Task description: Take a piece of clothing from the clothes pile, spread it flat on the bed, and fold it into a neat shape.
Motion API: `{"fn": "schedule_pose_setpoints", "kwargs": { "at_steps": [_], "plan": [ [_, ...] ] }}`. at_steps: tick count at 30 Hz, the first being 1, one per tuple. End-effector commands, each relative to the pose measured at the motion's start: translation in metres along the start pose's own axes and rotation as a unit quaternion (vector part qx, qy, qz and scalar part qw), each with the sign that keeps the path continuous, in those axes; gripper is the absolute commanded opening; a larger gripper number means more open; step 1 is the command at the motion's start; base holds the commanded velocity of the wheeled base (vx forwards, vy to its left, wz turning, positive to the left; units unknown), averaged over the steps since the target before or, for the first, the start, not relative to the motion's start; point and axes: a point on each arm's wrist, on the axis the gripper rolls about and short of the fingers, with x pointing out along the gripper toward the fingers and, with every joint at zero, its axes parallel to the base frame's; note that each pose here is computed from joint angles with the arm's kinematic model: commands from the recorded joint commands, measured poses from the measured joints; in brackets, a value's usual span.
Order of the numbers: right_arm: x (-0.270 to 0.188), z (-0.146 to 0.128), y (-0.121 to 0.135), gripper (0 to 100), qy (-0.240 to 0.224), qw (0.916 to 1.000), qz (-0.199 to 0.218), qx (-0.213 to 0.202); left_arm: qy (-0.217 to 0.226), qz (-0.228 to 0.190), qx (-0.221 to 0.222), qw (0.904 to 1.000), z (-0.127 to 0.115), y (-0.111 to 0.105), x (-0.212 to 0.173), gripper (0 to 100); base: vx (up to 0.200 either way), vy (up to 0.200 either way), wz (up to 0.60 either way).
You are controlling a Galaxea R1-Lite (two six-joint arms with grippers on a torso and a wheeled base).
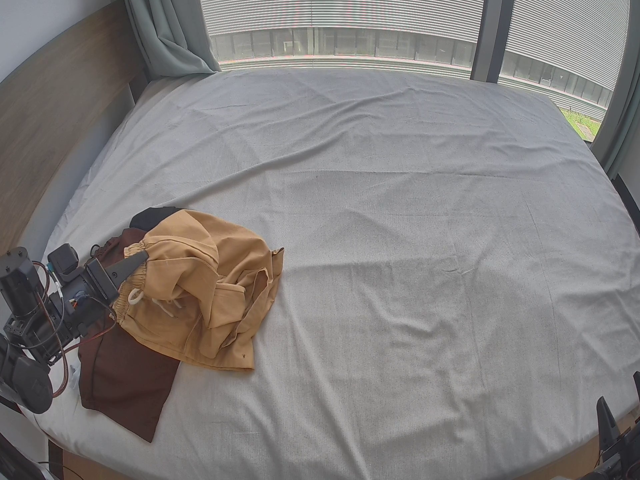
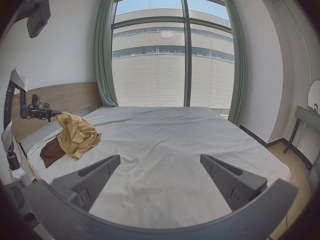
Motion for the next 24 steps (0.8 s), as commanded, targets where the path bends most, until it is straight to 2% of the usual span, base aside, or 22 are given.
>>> {"fn": "schedule_pose_setpoints", "kwargs": {
  "at_steps": [1,8,14,23,24],
  "plan": [
    [0.001,-0.005,0.0,100,0.004,1.0,0.0,-0.001,-0.015,-0.022,-0.007,0.9996,0.003,-0.018,-0.002,0,0.0,0.0,0.0],
    [0.001,-0.005,0.0,100,0.004,1.0,0.0,-0.001,-0.029,-0.025,-0.018,0.9991,-0.001,-0.032,0.001,0,0.0,0.0,0.0],
    [0.001,-0.005,0.0,100,0.004,1.0,0.0,-0.001,-0.061,-0.041,-0.052,0.9959,-0.004,-0.059,0.002,0,0.0,0.0,0.0],
    [0.001,-0.005,0.0,100,0.004,1.0,0.0,0.0,-0.089,-0.036,-0.066,0.9931,-0.01,-0.079,0.01,0,0.0,0.0,0.0],
    [0.001,-0.005,0.0,100,0.004,1.0,0.0,0.001,-0.097,-0.035,-0.079,0.9915,-0.014,-0.086,0.012,0,0.0,0.0,0.0]
  ]
}}
